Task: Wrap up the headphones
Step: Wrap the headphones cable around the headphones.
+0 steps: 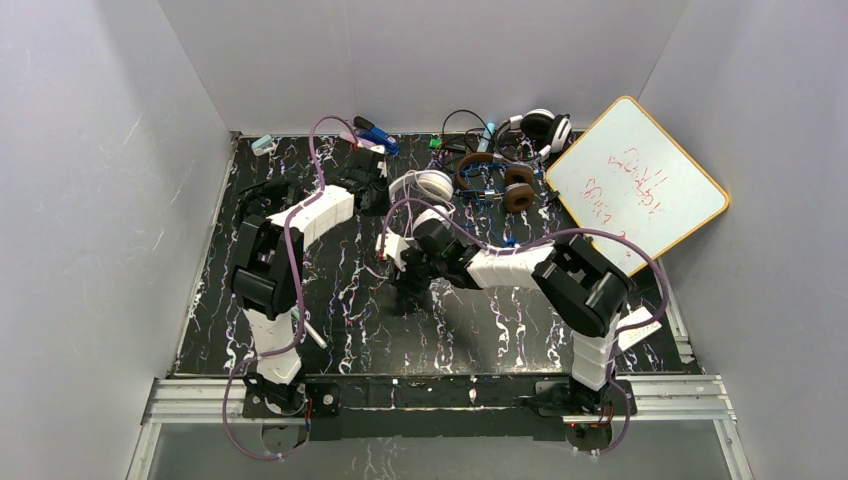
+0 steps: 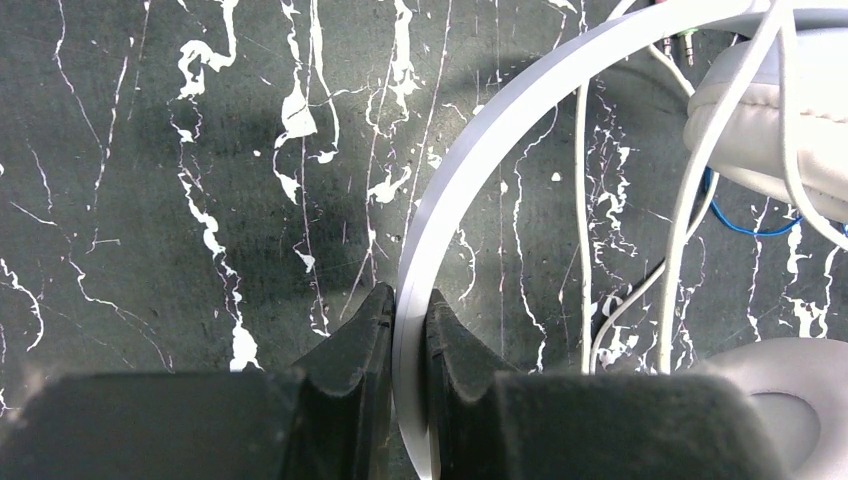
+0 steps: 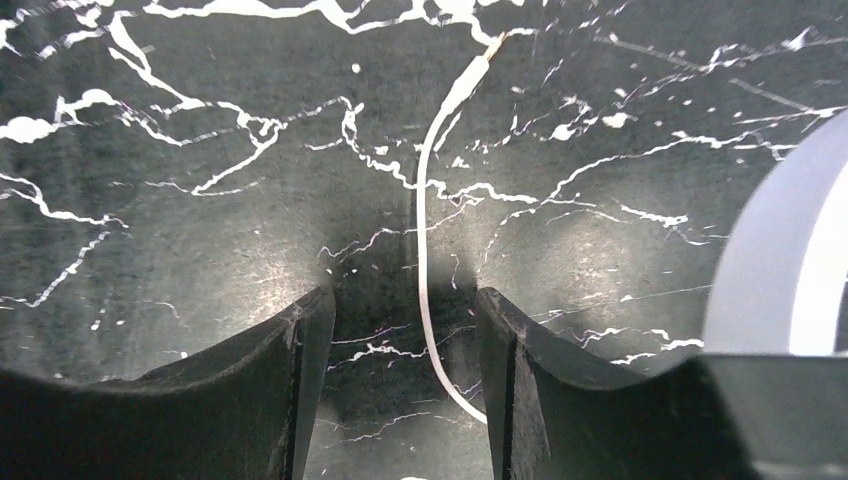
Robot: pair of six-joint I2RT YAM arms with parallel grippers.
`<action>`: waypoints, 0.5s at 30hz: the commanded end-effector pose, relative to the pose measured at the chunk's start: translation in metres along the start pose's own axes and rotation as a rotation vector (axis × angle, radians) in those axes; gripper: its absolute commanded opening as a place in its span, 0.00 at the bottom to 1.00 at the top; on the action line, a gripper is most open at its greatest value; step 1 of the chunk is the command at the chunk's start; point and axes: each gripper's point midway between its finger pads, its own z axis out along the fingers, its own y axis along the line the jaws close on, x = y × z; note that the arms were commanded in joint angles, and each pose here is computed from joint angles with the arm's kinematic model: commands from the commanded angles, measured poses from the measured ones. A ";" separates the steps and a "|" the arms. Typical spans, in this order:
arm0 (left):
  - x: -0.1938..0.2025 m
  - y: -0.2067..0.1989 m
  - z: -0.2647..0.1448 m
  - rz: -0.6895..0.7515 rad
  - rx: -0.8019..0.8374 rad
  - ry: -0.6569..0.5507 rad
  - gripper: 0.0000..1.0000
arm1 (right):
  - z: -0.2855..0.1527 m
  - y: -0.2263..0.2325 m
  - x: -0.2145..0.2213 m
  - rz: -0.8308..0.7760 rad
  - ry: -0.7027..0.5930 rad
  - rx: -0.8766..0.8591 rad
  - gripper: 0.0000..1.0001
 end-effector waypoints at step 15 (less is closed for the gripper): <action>-0.036 -0.018 -0.025 -0.019 0.083 -0.044 0.00 | 0.004 0.010 -0.013 -0.025 -0.008 -0.047 0.04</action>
